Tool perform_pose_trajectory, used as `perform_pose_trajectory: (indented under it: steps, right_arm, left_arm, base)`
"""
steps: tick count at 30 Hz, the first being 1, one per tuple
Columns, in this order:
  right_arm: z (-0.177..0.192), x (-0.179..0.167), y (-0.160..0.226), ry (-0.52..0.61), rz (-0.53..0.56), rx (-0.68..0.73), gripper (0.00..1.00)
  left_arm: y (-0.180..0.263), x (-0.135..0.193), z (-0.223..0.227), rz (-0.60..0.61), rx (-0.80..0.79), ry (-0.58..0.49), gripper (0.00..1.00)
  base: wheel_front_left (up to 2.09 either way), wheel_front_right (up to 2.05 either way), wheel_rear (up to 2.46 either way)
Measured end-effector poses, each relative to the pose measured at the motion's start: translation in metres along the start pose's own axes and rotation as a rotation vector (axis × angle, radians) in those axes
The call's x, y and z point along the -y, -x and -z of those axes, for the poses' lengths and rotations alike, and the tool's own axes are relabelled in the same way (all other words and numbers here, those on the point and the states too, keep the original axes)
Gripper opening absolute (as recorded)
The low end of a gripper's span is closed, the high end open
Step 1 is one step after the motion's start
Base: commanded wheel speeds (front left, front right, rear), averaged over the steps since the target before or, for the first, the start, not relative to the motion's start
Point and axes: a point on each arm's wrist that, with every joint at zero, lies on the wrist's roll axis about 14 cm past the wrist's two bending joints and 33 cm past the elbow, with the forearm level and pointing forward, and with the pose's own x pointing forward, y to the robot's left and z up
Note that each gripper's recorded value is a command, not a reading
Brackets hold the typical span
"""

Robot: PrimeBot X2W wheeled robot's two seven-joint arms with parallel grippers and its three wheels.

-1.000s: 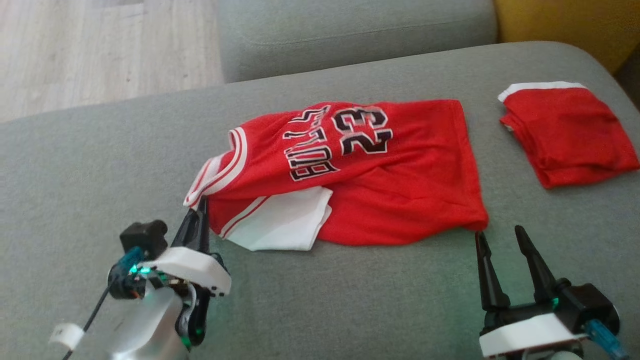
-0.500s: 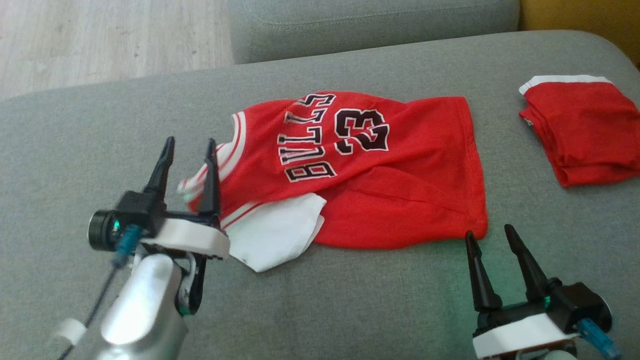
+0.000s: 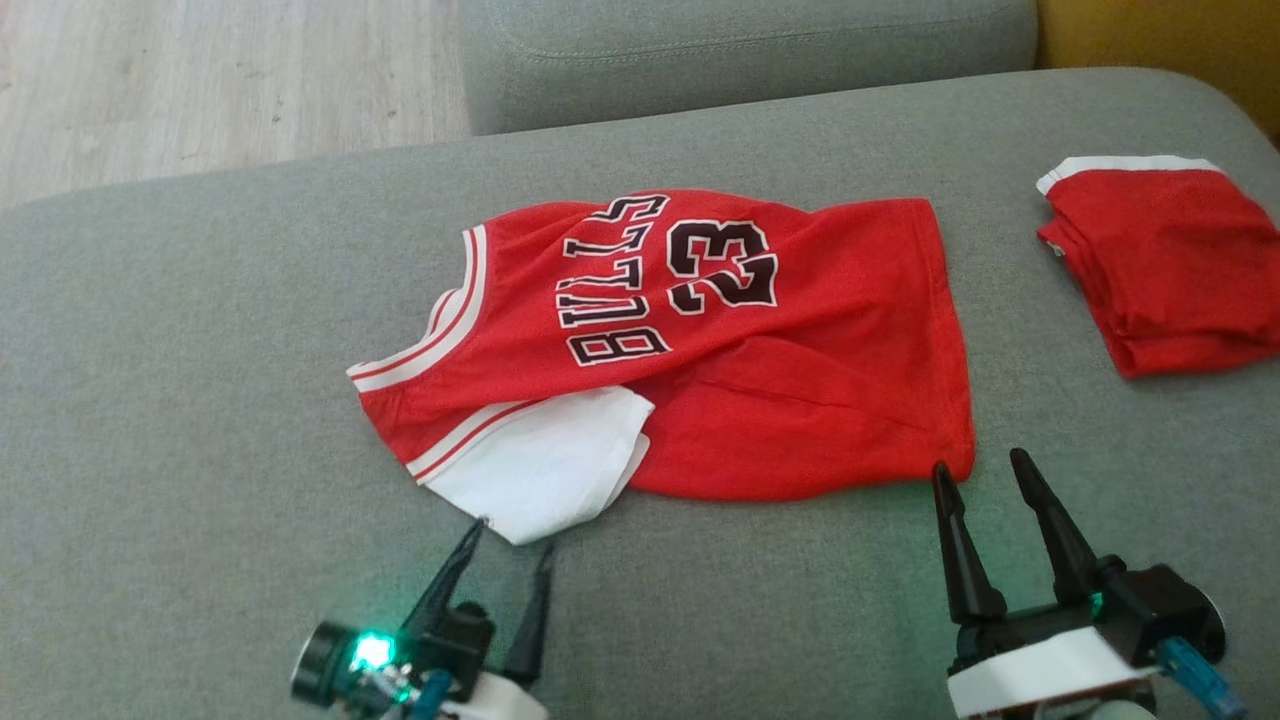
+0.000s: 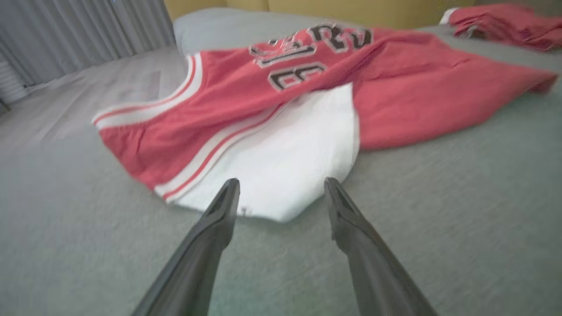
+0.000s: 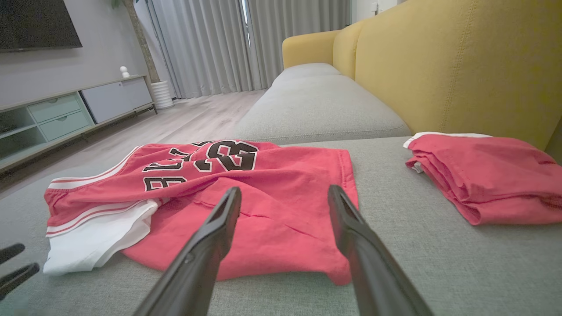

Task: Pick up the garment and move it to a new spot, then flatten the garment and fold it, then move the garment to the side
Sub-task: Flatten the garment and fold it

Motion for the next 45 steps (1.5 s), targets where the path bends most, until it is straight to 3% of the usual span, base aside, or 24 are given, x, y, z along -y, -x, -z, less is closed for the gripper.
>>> perform_pose_trajectory:
  steps: [4, 7, 14, 20, 24, 33, 35, 37, 40, 41, 45]
  right_arm:
    - [0.002, -0.001, 0.0, -0.004, -0.006, -0.007, 1.0]
    - [0.004, 0.001, 0.001, 0.001, -0.002, -0.016, 1.0]
    - [0.006, 0.006, 0.002, 0.006, 0.005, -0.024, 1.0]
    - [0.002, 0.008, 0.004, 0.021, 0.004, -0.013, 1.0]
    - [-0.001, 0.008, 0.005, 0.023, 0.002, -0.003, 1.0]
    - [-0.005, 0.007, 0.008, 0.024, 0.004, 0.011, 1.0]
    - [-0.005, 0.008, 0.008, 0.024, 0.007, 0.012, 1.0]
    - [-0.005, 0.009, 0.009, 0.025, 0.011, 0.013, 1.0]
    - [-0.006, 0.011, 0.01, 0.026, 0.015, 0.013, 1.0]
    - [-0.006, 0.011, 0.011, 0.026, 0.016, 0.014, 1.0]
    - [-0.007, 0.012, 0.011, 0.027, 0.019, 0.019, 1.0]
  left_arm:
    - [0.005, -0.012, 0.04, -0.058, -0.138, 0.044, 1.0]
    - [0.001, -0.005, 0.063, -0.016, -0.247, 0.131, 1.0]
    - [-0.021, 0.004, 0.048, 0.078, -0.208, 0.122, 1.0]
    - [-0.021, 0.038, 0.027, 0.214, -0.145, 0.142, 1.0]
    - [-0.021, 0.043, 0.015, 0.23, -0.102, 0.141, 1.0]
    - [-0.009, 0.045, 0.034, 0.231, -0.161, 0.137, 0.99]
    - [-0.011, 0.045, 0.032, 0.235, -0.157, 0.138, 0.77]
    - [-0.013, 0.042, 0.03, 0.228, -0.151, 0.141, 0.71]
    - [-0.014, 0.042, 0.03, 0.225, -0.15, 0.143, 0.25]
    - [-0.014, 0.042, 0.03, 0.226, -0.149, 0.142, 0.0]
    - [-0.014, 0.042, 0.029, 0.227, -0.147, 0.139, 0.0]
  base:
    - [0.0, 0.0, 0.0]
    - [0.0, 0.0, 0.0]
    - [0.0, 0.0, 0.0]
    - [0.0, 0.0, 0.0]
    - [0.0, 0.0, 0.0]
    - [0.0, 0.0, 0.0]
    - [0.0, 0.0, 0.0]
    - [0.0, 0.0, 0.0]
    - [0.0, 0.0, 0.0]
    - [0.0, 0.0, 0.0]
    - [0.0, 0.0, 0.0]
